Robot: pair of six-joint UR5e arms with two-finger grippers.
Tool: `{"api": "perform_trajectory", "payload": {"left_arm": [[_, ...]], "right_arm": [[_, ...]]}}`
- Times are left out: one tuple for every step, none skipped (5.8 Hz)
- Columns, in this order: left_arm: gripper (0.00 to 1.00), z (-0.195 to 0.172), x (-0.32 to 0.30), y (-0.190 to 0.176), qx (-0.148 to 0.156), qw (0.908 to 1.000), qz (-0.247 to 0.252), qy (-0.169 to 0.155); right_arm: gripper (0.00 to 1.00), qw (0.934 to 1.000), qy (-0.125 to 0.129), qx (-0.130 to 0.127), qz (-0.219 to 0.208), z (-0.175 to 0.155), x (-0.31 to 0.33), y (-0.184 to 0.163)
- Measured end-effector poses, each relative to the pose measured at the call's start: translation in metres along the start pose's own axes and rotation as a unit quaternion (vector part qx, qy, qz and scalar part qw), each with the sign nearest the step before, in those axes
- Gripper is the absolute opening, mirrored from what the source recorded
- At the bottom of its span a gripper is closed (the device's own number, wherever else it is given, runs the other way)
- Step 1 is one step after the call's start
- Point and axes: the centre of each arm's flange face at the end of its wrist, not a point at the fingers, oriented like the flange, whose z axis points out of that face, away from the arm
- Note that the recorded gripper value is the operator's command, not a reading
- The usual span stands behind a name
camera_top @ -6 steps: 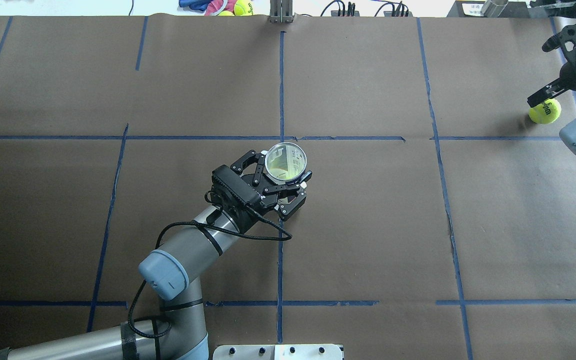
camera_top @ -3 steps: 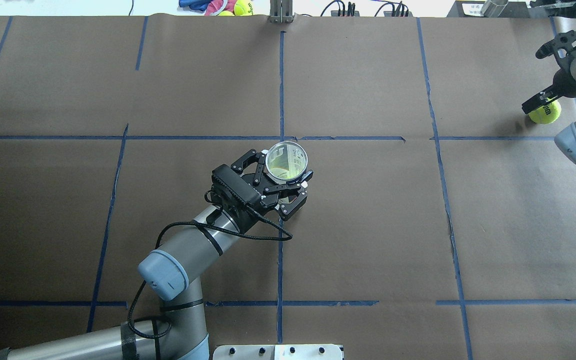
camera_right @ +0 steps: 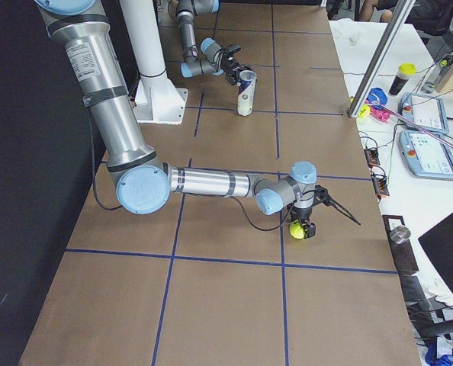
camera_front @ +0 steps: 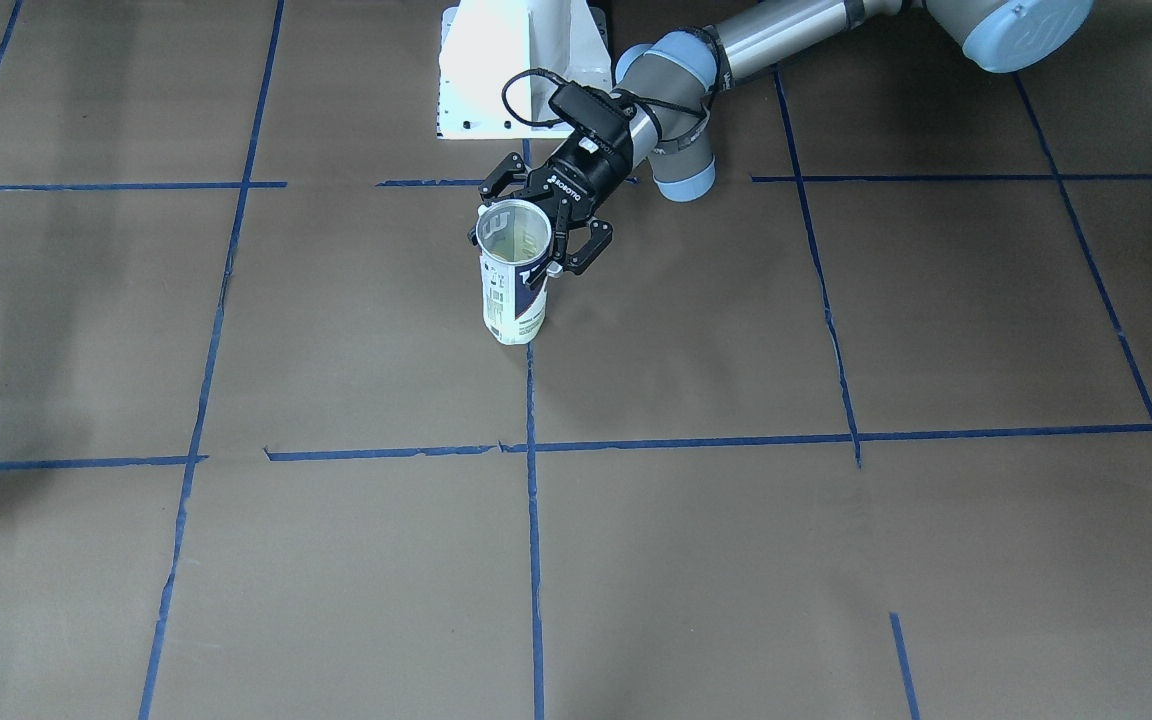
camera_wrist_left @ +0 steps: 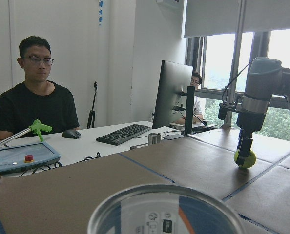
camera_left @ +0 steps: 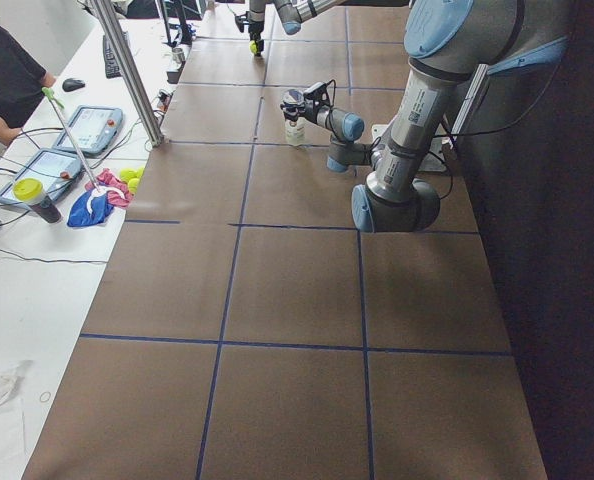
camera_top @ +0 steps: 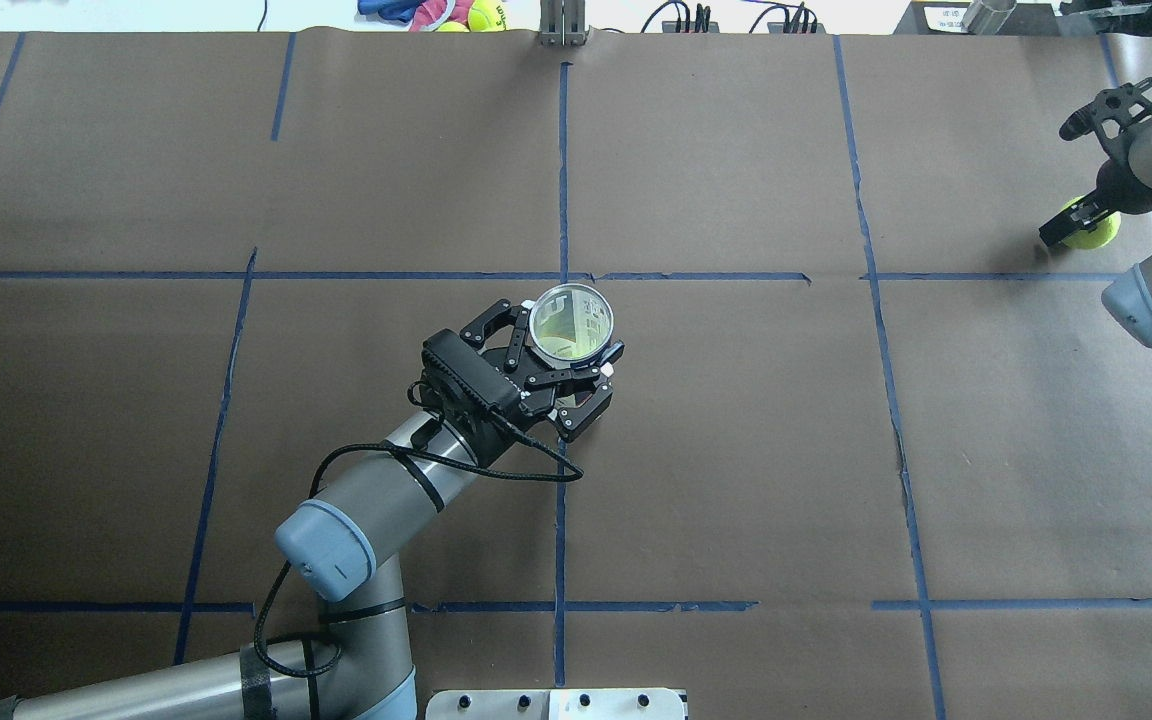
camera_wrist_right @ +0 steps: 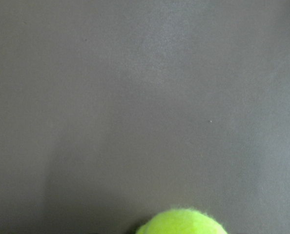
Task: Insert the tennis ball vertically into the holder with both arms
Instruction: 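Move the right gripper to the second tennis ball and grasp it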
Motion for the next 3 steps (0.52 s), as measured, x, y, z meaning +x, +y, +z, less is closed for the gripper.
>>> {"api": "perform_trajectory", "payload": {"left_arm": [[0.84,0.000,0.001,-0.001,0.000,1.0000,0.000,0.000],[0.84,0.000,0.003,0.000,0.000,1.0000,-0.001,0.001],[0.84,0.000,0.005,0.001,-0.001,1.0000,-0.002,0.003]], "right_arm": [[0.00,1.0000,-0.001,0.000,-0.007,-0.001,-0.001,-0.001],[0.00,0.9999,-0.002,0.007,-0.012,-0.008,-0.004,-0.007],[0.00,0.9997,-0.003,0.021,-0.015,-0.031,-0.016,-0.024]]}}
